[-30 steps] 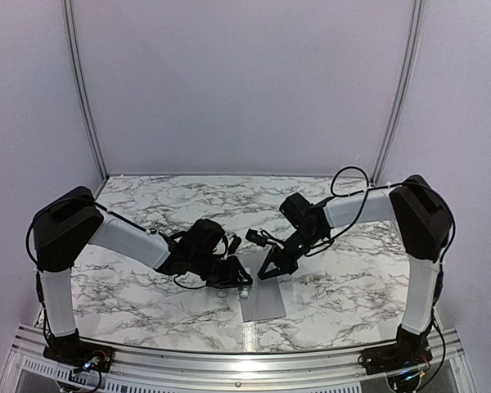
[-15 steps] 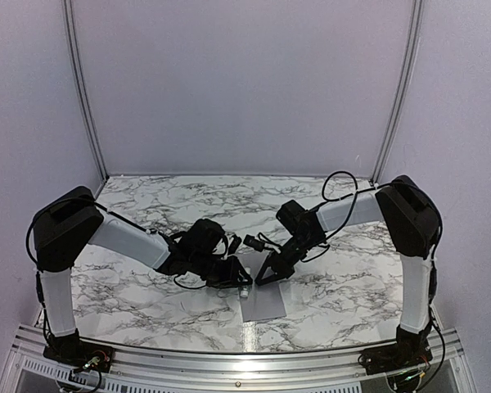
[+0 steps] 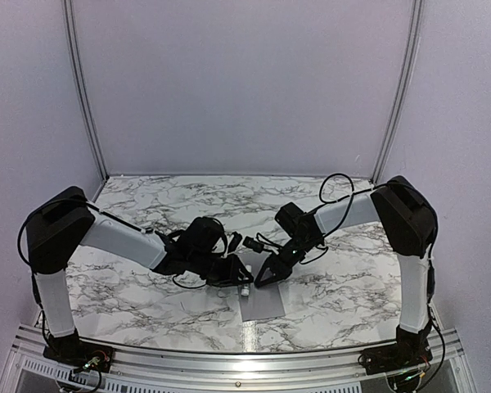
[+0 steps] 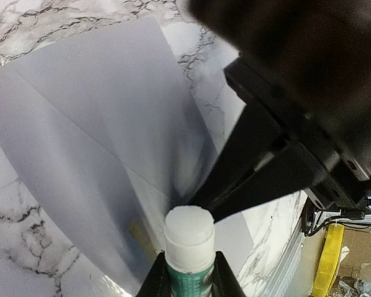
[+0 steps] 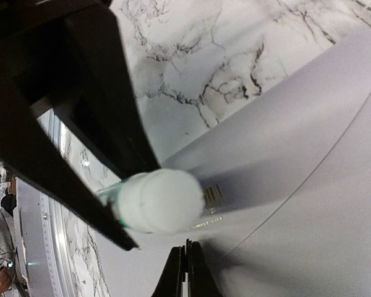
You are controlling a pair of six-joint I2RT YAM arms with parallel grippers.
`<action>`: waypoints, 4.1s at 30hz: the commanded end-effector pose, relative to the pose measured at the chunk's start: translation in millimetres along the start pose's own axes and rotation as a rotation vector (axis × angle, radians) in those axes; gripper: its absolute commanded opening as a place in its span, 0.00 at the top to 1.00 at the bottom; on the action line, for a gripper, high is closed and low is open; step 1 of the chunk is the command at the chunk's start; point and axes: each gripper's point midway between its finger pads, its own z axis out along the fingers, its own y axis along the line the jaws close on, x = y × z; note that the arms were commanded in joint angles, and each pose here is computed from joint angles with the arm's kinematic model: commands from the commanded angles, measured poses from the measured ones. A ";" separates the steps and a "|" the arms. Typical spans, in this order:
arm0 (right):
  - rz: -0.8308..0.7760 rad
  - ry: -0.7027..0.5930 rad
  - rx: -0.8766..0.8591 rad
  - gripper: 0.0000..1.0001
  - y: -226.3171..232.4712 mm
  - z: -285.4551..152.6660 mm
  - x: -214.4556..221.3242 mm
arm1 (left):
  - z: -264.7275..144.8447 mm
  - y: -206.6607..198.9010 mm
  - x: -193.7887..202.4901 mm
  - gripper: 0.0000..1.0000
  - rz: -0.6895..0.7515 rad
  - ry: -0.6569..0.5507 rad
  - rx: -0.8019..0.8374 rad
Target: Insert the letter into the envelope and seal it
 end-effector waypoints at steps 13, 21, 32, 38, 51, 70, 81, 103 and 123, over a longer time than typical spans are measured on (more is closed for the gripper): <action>0.046 0.029 0.100 0.98 -19.0 5.5 8.9 | -4.0 -3.8 31.4 1.00 -0.039 0.007 -0.008; 0.020 0.026 0.083 0.98 -11.9 3.6 5.8 | 8.1 5.9 36.9 1.00 -0.069 0.037 -0.019; 0.000 0.037 0.010 0.97 6.6 10.1 6.7 | 10.2 17.7 41.8 1.00 -0.097 0.041 -0.049; -0.017 0.045 -0.037 0.97 17.8 13.5 9.2 | 8.4 19.7 43.0 1.00 -0.103 0.039 -0.056; 0.005 0.046 0.092 0.98 -7.0 11.8 2.9 | 7.1 19.7 43.1 1.00 -0.096 0.036 -0.057; 0.015 0.031 0.150 0.99 -28.6 4.2 -7.1 | 6.7 23.2 47.5 1.00 -0.093 0.048 -0.062; 0.005 0.027 0.154 0.99 -33.0 4.1 -18.5 | 6.8 23.9 48.2 1.00 -0.091 0.050 -0.064; 0.001 0.025 0.166 0.99 -40.5 6.3 -23.0 | 6.0 24.5 48.9 1.00 -0.083 0.051 -0.067; 0.014 0.021 0.140 0.98 -40.3 6.1 -14.1 | -5.4 -6.7 20.4 1.00 0.017 -0.013 -0.009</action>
